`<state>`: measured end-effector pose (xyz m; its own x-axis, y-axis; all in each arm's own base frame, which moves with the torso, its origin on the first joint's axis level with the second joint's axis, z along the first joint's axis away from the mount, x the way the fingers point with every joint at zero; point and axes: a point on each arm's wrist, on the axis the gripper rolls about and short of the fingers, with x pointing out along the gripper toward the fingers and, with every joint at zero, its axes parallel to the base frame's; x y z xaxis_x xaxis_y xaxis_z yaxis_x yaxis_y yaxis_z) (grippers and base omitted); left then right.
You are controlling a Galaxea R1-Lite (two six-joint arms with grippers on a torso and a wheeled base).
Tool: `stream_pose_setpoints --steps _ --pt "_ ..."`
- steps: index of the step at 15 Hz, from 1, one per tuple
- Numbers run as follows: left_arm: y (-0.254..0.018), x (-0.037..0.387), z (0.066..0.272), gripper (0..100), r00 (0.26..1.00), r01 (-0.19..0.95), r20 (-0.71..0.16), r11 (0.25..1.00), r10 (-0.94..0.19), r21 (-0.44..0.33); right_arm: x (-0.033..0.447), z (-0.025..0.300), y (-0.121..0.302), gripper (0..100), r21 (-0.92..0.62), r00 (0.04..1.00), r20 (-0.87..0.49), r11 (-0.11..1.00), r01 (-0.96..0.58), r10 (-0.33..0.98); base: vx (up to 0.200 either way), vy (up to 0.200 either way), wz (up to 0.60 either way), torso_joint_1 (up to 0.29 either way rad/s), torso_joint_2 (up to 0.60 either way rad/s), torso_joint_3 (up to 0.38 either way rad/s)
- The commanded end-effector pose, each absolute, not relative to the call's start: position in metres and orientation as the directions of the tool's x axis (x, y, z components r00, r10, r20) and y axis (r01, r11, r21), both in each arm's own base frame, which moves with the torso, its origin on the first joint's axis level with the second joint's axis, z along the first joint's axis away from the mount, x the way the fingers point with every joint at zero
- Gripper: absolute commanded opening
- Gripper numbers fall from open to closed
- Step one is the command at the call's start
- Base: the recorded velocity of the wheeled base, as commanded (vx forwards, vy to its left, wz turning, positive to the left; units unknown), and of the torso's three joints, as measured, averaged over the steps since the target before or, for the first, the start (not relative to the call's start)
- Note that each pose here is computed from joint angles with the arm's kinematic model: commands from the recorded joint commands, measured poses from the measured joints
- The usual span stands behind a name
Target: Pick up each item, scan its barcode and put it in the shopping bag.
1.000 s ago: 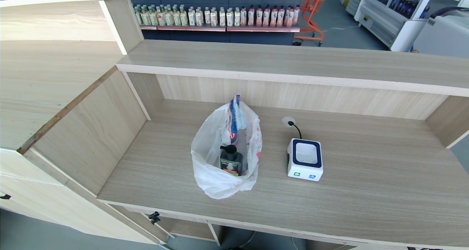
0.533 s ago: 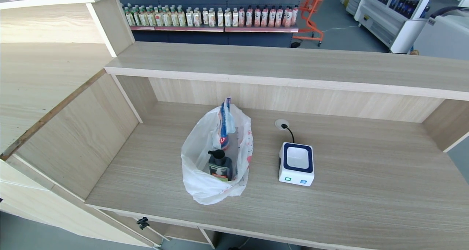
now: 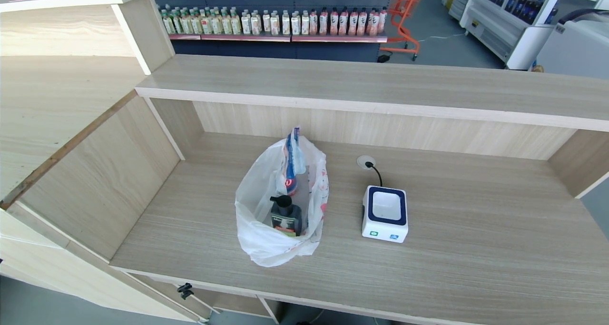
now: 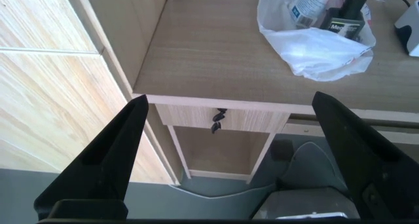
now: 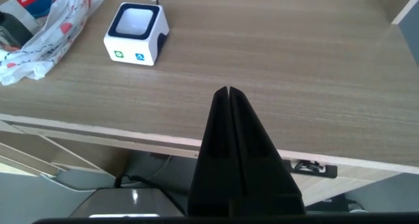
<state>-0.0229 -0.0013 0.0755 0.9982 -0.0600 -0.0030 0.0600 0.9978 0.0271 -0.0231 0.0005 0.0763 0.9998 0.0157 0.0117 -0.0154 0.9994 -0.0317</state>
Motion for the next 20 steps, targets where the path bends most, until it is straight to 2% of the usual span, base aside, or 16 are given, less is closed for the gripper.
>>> stream_pose_setpoints --steps 1,4,10,20 --pt "-0.0013 -0.0228 0.0755 100 0.998 0.061 -0.005 0.998 -0.061 0.027 -0.0228 0.0763 0.0006 0 -0.032 1.000 0.008 0.999 -0.015 0.015 0.000 0.000 0.00 0.000 0.00 0.000" --pt "-0.0013 -0.0228 0.0755 100 0.998 0.061 -0.005 0.998 -0.061 0.027 -0.0228 0.0763 0.0006 0 -0.032 1.000 0.008 0.999 -0.015 0.015 0.000 0.000 0.00 0.000 0.00 0.000" --pt "-0.0013 -0.0228 0.0755 100 0.998 0.061 -0.005 0.998 -0.061 0.030 -0.0228 0.0763 0.0006 0 -0.032 1.000 0.008 0.999 -0.015 0.015 0.200 -0.200 0.00 0.002 0.00 0.002" --pt "-0.0013 -0.0228 0.0755 100 0.998 0.061 -0.005 0.998 -0.061 0.027 -0.0228 0.0763 0.0006 0 -0.032 1.000 0.008 0.999 -0.015 0.015 0.000 0.000 0.00 0.000 0.00 0.000"
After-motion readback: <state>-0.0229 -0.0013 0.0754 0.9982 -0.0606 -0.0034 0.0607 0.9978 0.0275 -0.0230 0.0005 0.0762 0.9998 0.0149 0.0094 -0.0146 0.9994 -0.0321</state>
